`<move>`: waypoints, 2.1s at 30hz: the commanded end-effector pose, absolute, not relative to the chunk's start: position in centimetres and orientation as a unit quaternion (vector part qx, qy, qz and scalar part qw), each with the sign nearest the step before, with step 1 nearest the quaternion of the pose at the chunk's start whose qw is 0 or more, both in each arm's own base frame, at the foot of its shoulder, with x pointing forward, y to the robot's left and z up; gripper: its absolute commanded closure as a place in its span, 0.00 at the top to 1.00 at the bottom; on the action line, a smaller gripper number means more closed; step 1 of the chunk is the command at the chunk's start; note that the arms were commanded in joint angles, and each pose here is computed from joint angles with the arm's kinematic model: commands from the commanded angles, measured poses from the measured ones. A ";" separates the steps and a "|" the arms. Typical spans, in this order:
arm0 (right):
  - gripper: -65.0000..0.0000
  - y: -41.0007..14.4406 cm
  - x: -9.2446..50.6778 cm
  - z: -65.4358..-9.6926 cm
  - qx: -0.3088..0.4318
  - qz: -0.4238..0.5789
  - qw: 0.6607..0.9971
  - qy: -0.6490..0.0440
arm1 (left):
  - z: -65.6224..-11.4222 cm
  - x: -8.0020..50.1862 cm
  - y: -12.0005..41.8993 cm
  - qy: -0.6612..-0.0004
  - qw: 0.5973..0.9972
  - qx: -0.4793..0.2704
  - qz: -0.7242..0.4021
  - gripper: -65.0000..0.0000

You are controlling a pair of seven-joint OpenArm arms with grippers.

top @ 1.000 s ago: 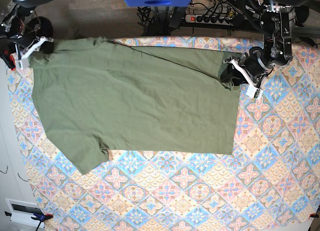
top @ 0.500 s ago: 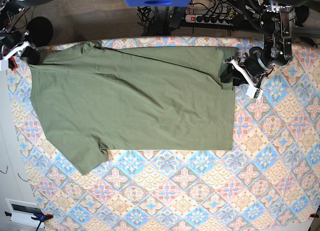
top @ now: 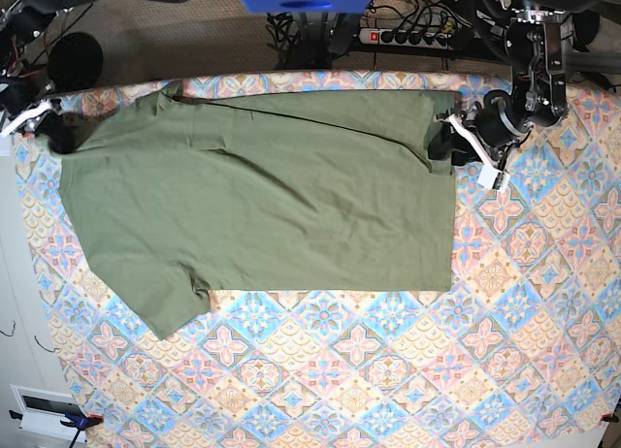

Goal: Layout the t-shirt on the table in an organized manner, then fold the t-shirt properly
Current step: 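Move the right gripper to the t-shirt's shoulder corner and grasp it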

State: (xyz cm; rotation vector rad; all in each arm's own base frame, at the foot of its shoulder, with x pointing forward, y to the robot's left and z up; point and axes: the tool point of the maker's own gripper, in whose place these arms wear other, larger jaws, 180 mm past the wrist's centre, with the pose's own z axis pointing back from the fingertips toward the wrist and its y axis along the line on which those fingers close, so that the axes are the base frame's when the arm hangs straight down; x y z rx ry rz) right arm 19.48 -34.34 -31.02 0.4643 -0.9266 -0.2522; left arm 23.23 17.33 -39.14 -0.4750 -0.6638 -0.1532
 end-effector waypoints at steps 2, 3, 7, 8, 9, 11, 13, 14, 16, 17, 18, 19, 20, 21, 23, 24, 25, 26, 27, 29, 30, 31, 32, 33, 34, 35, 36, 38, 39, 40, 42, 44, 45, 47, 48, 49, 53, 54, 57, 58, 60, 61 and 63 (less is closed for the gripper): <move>0.06 -35.0 20.8 -29.0 0.216 -0.107 0.847 -0.473 | -38.0 24.0 17.5 -0.344 0.906 -0.233 -0.079 0.40; 0.06 -34.8 21.4 -28.7 0.219 -0.103 0.844 -0.479 | -38.0 24.0 17.5 -0.343 0.907 -0.232 -0.080 0.40; 0.06 -33.0 24.2 -28.1 0.240 -0.074 0.836 -0.488 | -38.0 24.0 17.5 -0.343 0.907 -0.232 -0.080 0.40; 0.06 -32.6 24.7 -28.3 0.243 -0.069 0.838 -0.484 | -38.0 24.0 17.5 -0.343 0.907 -0.232 -0.080 0.40; 0.06 -32.3 25.2 -28.6 0.244 -0.065 0.840 -0.480 | -38.0 24.0 17.5 -0.343 0.907 -0.232 -0.080 0.40; 0.06 -31.9 26.3 -28.9 0.248 -0.062 0.841 -0.476 | -38.0 24.0 17.5 -0.343 0.907 -0.232 -0.079 0.40; 0.06 -31.4 27.2 -29.9 0.264 -0.074 0.839 -0.469 | -38.1 23.9 17.5 -0.341 0.907 -0.232 -0.078 0.40; 0.06 -31.1 27.6 -30.4 0.276 -0.084 0.835 -0.469 | -38.1 23.9 17.5 -0.341 0.907 -0.232 -0.078 0.40; 0.06 -30.6 28.4 -31.2 0.300 -0.104 0.825 -0.468 | -38.1 23.9 17.5 -0.341 0.907 -0.232 -0.078 0.40; 0.06 -30.5 28.5 -31.8 0.309 -0.114 0.823 -0.463 | -38.1 23.9 17.5 -0.341 0.907 -0.232 -0.078 0.40; 0.06 -30.5 28.5 -32.4 0.312 -0.122 0.824 -0.456 | -38.1 23.9 17.5 -0.341 0.907 -0.232 -0.078 0.40; 0.06 -30.7 28.3 -33.2 0.313 -0.131 0.829 -0.445 | -38.1 23.9 17.5 -0.341 0.907 -0.232 -0.078 0.40; 0.06 -30.9 28.0 -34.1 0.309 -0.139 0.835 -0.434 | -38.1 23.9 17.5 -0.341 0.907 -0.232 -0.078 0.40; 0.06 -31.0 27.6 -34.9 0.304 -0.145 0.842 -0.421 | -38.1 23.9 17.5 -0.341 0.907 -0.232 -0.078 0.40; 0.06 -31.4 27.3 -36.0 0.289 -0.152 0.853 -0.408 | -38.1 23.9 17.5 -0.341 0.907 -0.232 -0.078 0.40; 0.07 -31.8 27.4 -36.0 0.280 -0.155 0.853 -0.412 | -38.1 23.9 17.5 -0.341 0.907 -0.232 -0.078 0.40; 0.10 -32.1 27.6 -36.0 0.270 -0.157 0.853 -0.418 | -38.1 23.9 17.5 -0.342 0.907 -0.233 -0.078 0.40; 0.14 -32.3 27.6 -36.1 0.263 -0.156 0.856 -0.417 | -38.1 23.9 17.4 -0.342 0.907 -0.233 -0.078 0.40; 0.19 -32.3 27.5 -36.3 0.258 -0.154 0.859 -0.413 | -38.1 23.9 17.4 -0.342 0.907 -0.233 -0.078 0.40; 0.30 -32.6 27.4 -36.0 0.247 -0.149 0.863 -0.415 | -38.1 23.9 17.4 -0.342 0.907 -0.233 -0.078 0.40; 0.35 -32.6 27.3 -35.7 0.242 -0.144 0.864 -0.417 | -38.1 23.9 17.4 -0.342 0.907 -0.233 -0.078 0.40; 0.40 -32.8 26.6 -35.7 0.233 -0.140 0.869 -0.414 | -38.1 23.9 17.4 -0.342 0.907 -0.233 -0.078 0.40; 0.42 -33.1 25.8 -35.6 0.223 -0.137 0.872 -0.413 | -38.1 23.9 17.4 -0.342 0.907 -0.233 -0.078 0.40; 0.43 -33.5 25.1 -35.2 0.209 -0.130 0.876 -0.414 | -38.1 23.9 17.4 -0.342 0.907 -0.233 -0.078 0.40; 0.43 -33.5 24.5 -35.0 0.199 -0.122 0.881 -0.412 | -38.1 23.9 17.3 -0.342 0.907 -0.234 -0.078 0.40; 0.43 -33.5 24.0 -34.9 0.193 -0.116 0.884 -0.410 | -38.1 24.0 17.3 -0.343 0.906 -0.234 -0.078 0.40; 0.43 -33.5 23.4 -34.8 0.186 -0.109 0.889 -0.405 | -38.1 23.9 17.3 -0.342 0.906 -0.235 -0.078 0.40; 0.43 -33.1 21.9 -35.0 0.186 -0.101 0.897 -0.388 | -38.1 23.9 17.3 -0.342 0.907 -0.235 -0.078 0.40; 0.43 -32.8 21.4 -35.1 0.189 -0.098 0.900 -0.380 | -38.1 24.0 17.3 -0.342 0.906 -0.235 -0.079 0.40; 0.43 -32.5 20.7 -35.4 0.193 -0.095 0.904 -0.370 | -38.1 24.0 17.2 -0.343 0.906 -0.235 -0.079 0.40; 0.43 -32.3 19.2 -36.2 0.194 -0.097 0.912 -0.348 | -38.1 24.0 17.2 -0.343 0.906 -0.235 -0.079 0.40; 0.43 -32.1 17.8 -36.8 0.193 -0.098 0.918 -0.332 | -38.1 24.0 17.3 -0.342 0.906 -0.235 -0.079 0.40; 0.43 -32.0 17.4 -37.0 0.192 -0.095 0.921 -0.325 | -38.1 24.0 17.3 -0.342 0.906 -0.235 -0.079 0.40; 0.43 -30.8 17.2 -37.3 0.198 -0.076 0.926 -0.312 | -38.0 24.1 17.3 -0.344 0.906 -0.234 -0.078 0.40; 0.43 -29.9 17.4 -37.4 0.203 -0.060 0.928 -0.307 | -38.0 24.1 17.3 -0.344 0.906 -0.234 -0.078 0.40; 0.43 -29.0 17.4 -37.6 0.209 -0.045 0.930 -0.300 | -38.0 24.0 17.3 -0.343 0.906 -0.235 -0.079 0.40; 0.43 -25.5 17.9 -37.9 0.233 0.010 0.931 -0.280 | -38.1 24.0 17.2 -0.342 0.906 -0.236 -0.079 0.40; 0.43 -24.9 18.0 -37.9 0.238 0.021 0.931 -0.278 | -38.1 24.0 17.2 -0.342 0.906 -0.236 -0.079 0.40; 0.43 -23.2 18.4 -37.9 0.249 0.046 0.928 -0.273 | -38.0 24.0 17.2 -0.343 0.906 -0.237 -0.079 0.40; 0.43 -22.8 18.4 -38.0 0.253 0.051 0.928 -0.269 | -38.0 24.0 17.3 -0.343 0.906 -0.236 -0.078 0.40; 0.43 -22.0 18.3 -38.3 0.260 0.060 0.927 -0.262 | -38.1 24.0 17.4 -0.342 0.906 -0.235 -0.078 0.40; 0.43 -21.7 18.2 -38.4 0.263 0.064 0.928 -0.258 | -38.1 23.9 17.4 -0.341 0.907 -0.234 -0.079 0.40; 0.43 -21.1 18.0 -38.6 0.268 0.073 0.927 -0.250 | -38.1 23.8 17.4 -0.341 0.907 -0.234 -0.078 0.40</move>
